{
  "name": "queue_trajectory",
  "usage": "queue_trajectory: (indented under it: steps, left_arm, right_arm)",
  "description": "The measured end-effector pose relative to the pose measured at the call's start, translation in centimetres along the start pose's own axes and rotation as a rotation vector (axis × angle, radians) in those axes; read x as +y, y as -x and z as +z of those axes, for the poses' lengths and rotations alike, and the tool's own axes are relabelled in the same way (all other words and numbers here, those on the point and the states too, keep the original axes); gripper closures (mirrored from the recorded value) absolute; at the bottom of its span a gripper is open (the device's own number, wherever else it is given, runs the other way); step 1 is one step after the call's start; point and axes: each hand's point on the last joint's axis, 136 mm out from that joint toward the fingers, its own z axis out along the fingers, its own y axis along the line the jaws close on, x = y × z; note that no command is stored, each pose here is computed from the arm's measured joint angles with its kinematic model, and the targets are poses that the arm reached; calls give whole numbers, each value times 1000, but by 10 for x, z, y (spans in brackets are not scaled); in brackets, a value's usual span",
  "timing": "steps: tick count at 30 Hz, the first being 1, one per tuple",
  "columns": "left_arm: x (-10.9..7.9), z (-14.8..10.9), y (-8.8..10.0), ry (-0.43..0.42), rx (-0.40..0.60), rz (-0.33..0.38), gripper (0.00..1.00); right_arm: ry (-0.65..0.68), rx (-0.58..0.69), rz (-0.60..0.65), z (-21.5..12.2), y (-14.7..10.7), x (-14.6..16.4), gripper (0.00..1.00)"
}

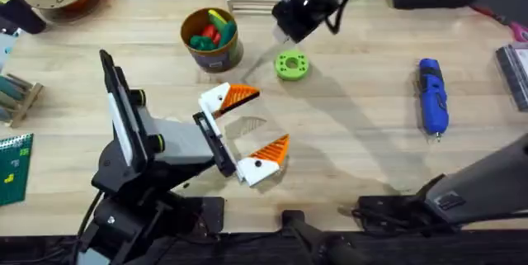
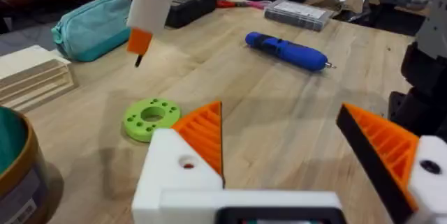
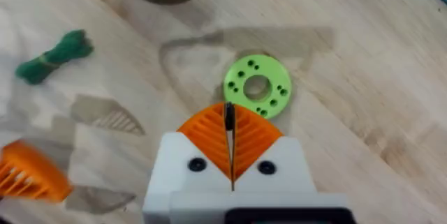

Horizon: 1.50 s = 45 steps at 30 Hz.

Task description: Pick up the gripper from the table and insert it into the empty holder that is missing its gripper. Then pick up a screw, insert it into the mounting hole, and use the screwdriver to tighten it. Finally, clean up the table by picking up the vegetable and placing it into the bucket.

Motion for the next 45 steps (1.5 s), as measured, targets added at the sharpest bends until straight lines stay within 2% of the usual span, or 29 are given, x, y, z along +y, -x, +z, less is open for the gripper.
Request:
queue_trajectory:
  steps: [11,15,16,17,23,28,37,45]
  left_arm:
    - [0,0,0,0,0,0,14]
    - [0,0,0,0,0,0,14]
    - [0,0,0,0,0,0,13]
    - [0,0,0,0,0,0,14]
    - [0,0,0,0,0,0,14]
    - [0,0,0,0,0,0,14]
    - [0,0,0,0,0,0,14]
    - [0,0,0,0,0,0,14]
  right_arm:
    - [107,-11,-34,-67,-1,26,994]
    - [137,-59,-87,-87,4,50,994]
    - [167,-77,-135,-97,3,71,994]
    - [182,-80,-153,-100,3,80,994]
    - [273,-79,-245,-106,-4,127,994]
    - [309,-76,-293,-109,-9,149,994]
    - [360,-81,-316,-112,-11,168,994]
    - [374,-36,-323,-96,-13,178,994]
